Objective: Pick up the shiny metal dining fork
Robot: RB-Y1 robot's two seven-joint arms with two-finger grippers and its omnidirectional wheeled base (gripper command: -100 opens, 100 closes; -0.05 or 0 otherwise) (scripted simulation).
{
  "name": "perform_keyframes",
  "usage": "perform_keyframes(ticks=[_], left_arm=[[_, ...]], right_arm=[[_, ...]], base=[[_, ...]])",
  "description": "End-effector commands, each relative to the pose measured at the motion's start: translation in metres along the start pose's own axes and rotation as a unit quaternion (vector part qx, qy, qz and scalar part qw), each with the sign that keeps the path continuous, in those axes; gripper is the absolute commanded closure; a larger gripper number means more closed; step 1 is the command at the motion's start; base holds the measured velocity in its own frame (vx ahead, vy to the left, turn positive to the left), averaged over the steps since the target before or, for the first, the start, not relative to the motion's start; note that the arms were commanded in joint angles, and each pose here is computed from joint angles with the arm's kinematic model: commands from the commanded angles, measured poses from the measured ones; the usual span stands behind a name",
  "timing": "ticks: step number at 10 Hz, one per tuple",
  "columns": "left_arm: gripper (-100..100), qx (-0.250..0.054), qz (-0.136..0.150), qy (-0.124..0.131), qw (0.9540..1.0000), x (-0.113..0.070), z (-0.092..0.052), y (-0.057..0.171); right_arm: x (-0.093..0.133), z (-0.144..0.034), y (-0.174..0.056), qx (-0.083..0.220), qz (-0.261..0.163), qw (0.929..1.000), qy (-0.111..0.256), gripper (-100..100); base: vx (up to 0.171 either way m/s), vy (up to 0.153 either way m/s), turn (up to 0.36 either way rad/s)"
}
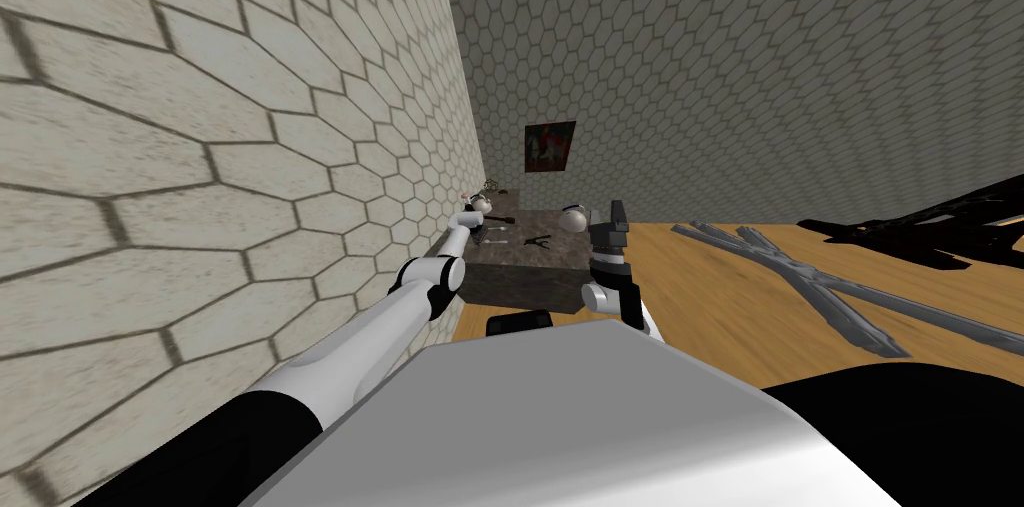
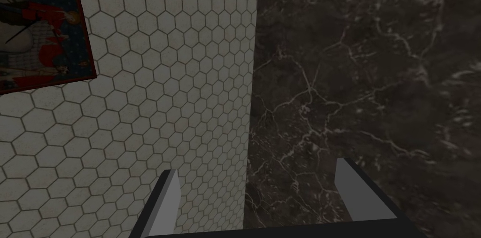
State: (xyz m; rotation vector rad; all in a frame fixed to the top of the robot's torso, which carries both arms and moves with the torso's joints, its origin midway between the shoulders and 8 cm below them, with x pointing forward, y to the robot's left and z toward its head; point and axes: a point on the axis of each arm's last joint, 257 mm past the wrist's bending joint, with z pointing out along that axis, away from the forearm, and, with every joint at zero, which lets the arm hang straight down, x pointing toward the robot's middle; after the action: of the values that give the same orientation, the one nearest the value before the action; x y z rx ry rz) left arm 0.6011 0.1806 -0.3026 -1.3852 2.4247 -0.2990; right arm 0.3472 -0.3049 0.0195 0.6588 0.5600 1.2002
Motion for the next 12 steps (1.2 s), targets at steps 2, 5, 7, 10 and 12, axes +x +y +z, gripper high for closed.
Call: perform_keyframes(ticks=[2,5,7,10,12], left_arm=[[-100,-0.035,0.003,0.03,0.9989,0.022,0.003,0.012],[-100,-0.057,0.005,0.05,0.9971,0.038,0.003,0.02],[-100,-0.057,0.005,0.05,0.9971,0.038,0.003,0.02],[-100,-0.062,0.006,0.055,0.9965,0.042,0.002,0.022],[-100,-0.063,0.004,0.055,0.9965,0.046,0.012,0.029]], right_arm=[[0.0,0.0,0.0,0.0,0.0,1.0,0.0,0],[0.0,0.0,0.0,0.0,0.0,1.0,0.0,0],[0.0,0.0,0.0,0.0,0.0,1.0,0.0,0],[0.0,0.0,0.0,0.0,0.0,1.0,0.0,0],[0.0,0.0,0.0,0.0,0.0,1.0,0.0,0]], base=[[0.042,0.009,-0.011],[0.042,0.004,-0.007],[0.001,0.004,-0.009],[0.0,0.0,0.0],[0.005,0.007,-0.019]])
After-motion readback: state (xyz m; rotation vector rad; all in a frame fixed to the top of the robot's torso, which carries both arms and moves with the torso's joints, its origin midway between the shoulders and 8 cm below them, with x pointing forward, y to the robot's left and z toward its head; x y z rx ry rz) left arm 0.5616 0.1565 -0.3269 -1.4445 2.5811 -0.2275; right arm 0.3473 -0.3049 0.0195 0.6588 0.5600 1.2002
